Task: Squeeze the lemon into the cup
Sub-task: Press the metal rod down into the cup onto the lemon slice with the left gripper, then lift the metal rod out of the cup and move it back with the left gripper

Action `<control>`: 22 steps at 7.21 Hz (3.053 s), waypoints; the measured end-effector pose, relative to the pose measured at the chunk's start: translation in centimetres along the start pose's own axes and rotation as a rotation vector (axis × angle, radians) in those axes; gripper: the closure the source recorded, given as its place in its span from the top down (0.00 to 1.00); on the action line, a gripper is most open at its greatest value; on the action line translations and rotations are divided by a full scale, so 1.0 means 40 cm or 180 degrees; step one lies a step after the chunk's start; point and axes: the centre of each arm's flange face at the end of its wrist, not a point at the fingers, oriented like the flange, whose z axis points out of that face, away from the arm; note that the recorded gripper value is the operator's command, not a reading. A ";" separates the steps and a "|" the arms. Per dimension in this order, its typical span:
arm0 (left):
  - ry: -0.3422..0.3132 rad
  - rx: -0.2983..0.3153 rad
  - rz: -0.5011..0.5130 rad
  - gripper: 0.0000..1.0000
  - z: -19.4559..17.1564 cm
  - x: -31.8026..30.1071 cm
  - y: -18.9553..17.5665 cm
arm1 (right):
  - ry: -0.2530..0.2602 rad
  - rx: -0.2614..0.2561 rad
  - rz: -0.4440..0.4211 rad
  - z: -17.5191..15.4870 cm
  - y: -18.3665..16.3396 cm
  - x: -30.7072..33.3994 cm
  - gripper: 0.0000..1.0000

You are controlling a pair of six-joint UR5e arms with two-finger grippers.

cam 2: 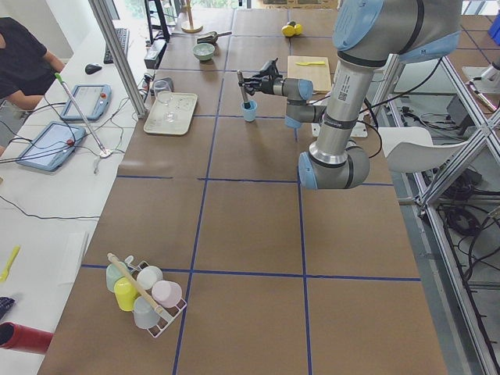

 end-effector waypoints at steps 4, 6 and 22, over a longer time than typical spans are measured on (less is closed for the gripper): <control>0.0030 -0.0096 0.0040 0.00 -0.014 0.017 0.055 | 0.0002 0.0019 -0.0006 -0.007 -0.004 0.000 1.00; 0.0035 -0.0104 0.0041 0.00 -0.016 0.020 0.059 | 0.0002 0.0026 -0.0005 -0.010 -0.004 -0.001 1.00; 0.0390 0.0361 0.0223 0.00 -0.186 -0.298 -0.235 | 0.0011 0.0106 -0.0028 -0.042 -0.015 -0.007 1.00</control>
